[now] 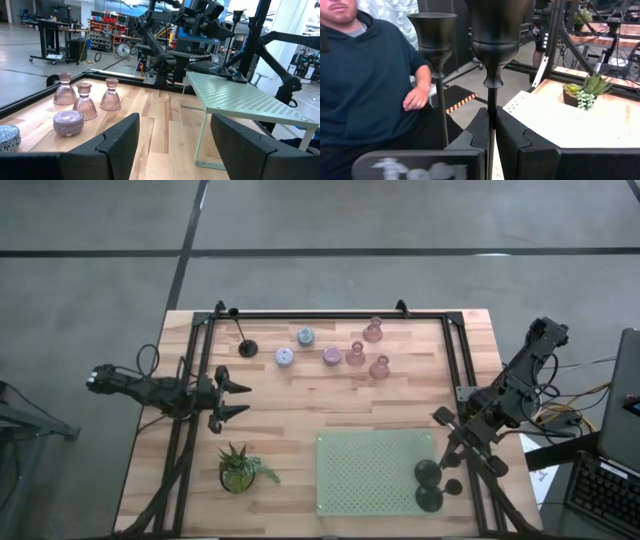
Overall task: Pick & Place candle stick holders
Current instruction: Put the right black candle holder on the shelf aligned with the other black candle holder
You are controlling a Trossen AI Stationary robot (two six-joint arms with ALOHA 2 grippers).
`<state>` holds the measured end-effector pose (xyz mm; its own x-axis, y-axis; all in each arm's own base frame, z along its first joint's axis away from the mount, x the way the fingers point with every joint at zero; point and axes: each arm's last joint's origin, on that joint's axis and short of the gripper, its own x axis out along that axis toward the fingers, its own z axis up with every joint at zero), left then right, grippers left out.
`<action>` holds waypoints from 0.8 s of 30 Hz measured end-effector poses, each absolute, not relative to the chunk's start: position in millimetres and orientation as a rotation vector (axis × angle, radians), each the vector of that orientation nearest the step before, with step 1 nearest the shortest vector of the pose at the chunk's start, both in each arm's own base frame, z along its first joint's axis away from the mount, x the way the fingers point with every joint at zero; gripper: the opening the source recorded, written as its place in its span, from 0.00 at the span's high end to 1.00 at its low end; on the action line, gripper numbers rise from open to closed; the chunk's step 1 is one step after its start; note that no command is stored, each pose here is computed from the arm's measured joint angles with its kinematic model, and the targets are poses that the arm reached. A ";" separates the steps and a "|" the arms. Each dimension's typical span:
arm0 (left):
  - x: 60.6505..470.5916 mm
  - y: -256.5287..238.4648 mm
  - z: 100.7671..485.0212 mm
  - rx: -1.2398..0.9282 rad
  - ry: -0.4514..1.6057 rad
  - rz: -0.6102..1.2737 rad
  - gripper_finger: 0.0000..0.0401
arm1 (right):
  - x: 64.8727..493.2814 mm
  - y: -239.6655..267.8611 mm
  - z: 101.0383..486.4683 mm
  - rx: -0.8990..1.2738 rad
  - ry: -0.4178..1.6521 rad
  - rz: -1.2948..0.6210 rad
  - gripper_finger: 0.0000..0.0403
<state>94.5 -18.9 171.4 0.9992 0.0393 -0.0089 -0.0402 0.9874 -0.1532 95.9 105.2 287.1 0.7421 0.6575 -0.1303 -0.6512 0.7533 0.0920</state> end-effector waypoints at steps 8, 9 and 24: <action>94.5 -18.9 171.4 -0.154 0.006 0.040 0.38 | 96.1 105.2 284.3 0.027 0.160 0.716 0.97; 94.5 -18.9 171.4 -0.154 0.006 0.040 0.38 | 96.1 105.2 284.3 0.026 0.160 0.716 0.97; 94.5 -18.9 171.4 -0.154 0.006 0.040 0.38 | 96.7 102.7 279.5 0.007 0.197 0.638 0.97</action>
